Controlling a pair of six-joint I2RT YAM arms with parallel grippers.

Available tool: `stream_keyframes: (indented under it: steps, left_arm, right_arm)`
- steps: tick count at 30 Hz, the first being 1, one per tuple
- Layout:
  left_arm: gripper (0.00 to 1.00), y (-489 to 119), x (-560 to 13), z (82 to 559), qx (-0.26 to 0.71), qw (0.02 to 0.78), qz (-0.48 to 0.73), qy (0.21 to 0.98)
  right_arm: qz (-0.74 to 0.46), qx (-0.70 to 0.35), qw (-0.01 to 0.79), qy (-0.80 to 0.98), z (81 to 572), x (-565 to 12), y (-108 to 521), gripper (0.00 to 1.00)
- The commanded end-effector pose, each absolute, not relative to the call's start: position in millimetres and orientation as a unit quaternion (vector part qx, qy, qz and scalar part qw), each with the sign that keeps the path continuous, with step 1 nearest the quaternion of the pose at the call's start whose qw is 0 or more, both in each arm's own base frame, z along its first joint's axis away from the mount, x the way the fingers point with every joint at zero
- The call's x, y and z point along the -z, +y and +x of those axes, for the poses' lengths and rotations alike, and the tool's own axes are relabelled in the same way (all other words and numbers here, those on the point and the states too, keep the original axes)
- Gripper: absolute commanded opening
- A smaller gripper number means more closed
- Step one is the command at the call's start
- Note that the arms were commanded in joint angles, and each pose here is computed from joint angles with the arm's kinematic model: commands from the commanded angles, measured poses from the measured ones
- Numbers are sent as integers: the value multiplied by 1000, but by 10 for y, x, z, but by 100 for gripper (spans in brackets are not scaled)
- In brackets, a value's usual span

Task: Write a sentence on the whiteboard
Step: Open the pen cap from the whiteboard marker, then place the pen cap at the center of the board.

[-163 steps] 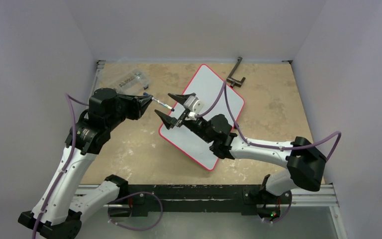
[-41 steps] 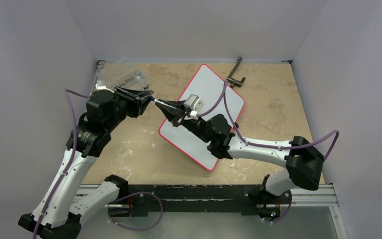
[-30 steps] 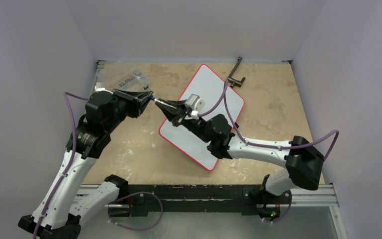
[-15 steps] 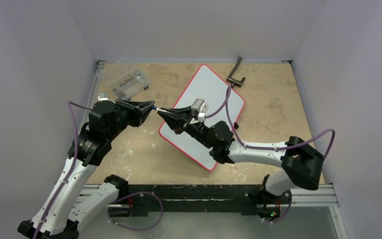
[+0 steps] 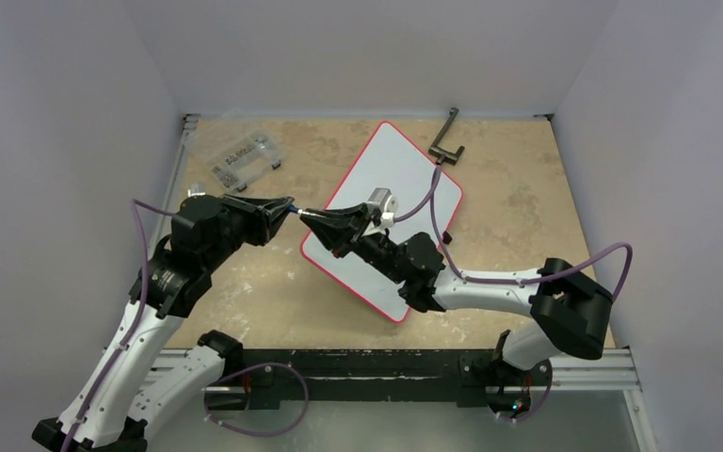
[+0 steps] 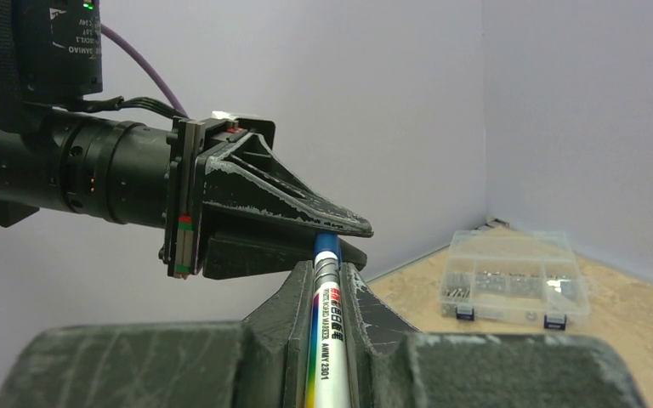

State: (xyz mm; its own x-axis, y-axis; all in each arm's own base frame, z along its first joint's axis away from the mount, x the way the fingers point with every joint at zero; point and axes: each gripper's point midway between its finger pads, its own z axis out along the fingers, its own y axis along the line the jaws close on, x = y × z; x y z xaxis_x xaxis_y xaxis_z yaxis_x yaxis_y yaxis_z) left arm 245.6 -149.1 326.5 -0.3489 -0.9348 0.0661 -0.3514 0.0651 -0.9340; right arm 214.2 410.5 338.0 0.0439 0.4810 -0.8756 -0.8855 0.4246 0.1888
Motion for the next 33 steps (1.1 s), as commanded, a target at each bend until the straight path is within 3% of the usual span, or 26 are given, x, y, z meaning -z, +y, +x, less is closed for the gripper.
stream_keyframes:
  steps: [1, 17, 29, 33]
  left_arm:
    - [0, -988, -3516, 2688, 466, 396, -557, 562]
    - [0, -615, -3598, 2659, 425, 462, -580, 519]
    - [0, -114, -3327, 2198, 213, 561, -458, 656]
    - [0, -50, -3140, 2134, 154, 559, -414, 702]
  right_arm:
    - [-177, -535, 697, 443, 2004, -3676, 3935, 0]
    - [-172, -547, 691, 441, 1919, -3715, 3815, 0]
    - [-213, -483, 693, 491, 1885, -3668, 3561, 0]
    - [-223, -481, 691, 492, 1820, -3694, 3478, 0]
